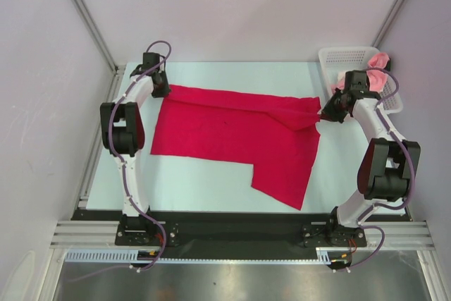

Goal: Fold and stack the t-shirts
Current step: Fold the tshirt

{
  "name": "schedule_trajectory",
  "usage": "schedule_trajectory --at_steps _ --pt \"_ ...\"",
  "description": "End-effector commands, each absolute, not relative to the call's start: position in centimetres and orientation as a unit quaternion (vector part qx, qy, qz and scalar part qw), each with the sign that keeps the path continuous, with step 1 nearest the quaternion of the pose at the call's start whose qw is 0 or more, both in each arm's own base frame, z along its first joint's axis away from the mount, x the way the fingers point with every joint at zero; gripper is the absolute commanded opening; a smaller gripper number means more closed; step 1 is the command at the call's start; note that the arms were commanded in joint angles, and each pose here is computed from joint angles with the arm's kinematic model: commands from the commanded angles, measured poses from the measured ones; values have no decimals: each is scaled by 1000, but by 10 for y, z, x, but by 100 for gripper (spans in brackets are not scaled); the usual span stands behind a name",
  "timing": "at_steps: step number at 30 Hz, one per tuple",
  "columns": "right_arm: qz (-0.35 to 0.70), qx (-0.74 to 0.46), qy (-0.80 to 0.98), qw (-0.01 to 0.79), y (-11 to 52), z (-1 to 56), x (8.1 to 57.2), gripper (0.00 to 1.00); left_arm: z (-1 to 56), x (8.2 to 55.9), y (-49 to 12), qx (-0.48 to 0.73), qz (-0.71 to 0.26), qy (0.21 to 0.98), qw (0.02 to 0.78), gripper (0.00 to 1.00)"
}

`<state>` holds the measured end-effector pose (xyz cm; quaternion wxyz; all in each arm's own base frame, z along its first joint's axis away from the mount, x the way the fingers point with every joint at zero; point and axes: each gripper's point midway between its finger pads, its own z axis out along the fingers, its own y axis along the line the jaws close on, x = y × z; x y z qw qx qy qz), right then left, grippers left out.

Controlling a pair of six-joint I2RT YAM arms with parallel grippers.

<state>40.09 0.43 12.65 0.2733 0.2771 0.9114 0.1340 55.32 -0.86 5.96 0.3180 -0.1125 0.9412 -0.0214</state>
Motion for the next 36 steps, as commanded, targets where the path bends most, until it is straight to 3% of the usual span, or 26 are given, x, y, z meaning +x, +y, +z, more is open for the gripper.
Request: schedule_trajectory --at_steps 1,7,10,11,13,14,15,16,20,29,36 --pt "113 267 917 273 -3 120 398 1 74 561 -6 -115 -24 935 336 0" --pt "112 261 923 261 -2 108 393 6 71 561 -6 -114 -24 936 331 2" --pt "124 263 924 248 4 103 388 12 70 557 -2 -116 -13 939 322 16" --pt "127 264 924 245 6 101 388 14 70 554 1 -120 -4 940 320 26" --pt "134 255 928 238 9 100 384 25 77 550 3 -119 0 939 324 34" --pt "130 249 931 233 8 100 381 29 81 547 5 -118 5 939 324 44" --pt "123 245 933 233 6 100 381 39 85 545 9 -117 18 939 324 46" --pt "116 229 938 232 3 98 380 41 99 542 12 -121 25 935 331 48" --pt "92 226 952 182 -7 87 356 47 124 513 42 -178 26 927 329 50" --pt "196 223 940 168 38 88 301 52 81 404 21 -248 -82 931 255 56" --pt "224 178 942 176 70 78 259 59 52 336 5 -303 -98 924 212 61"
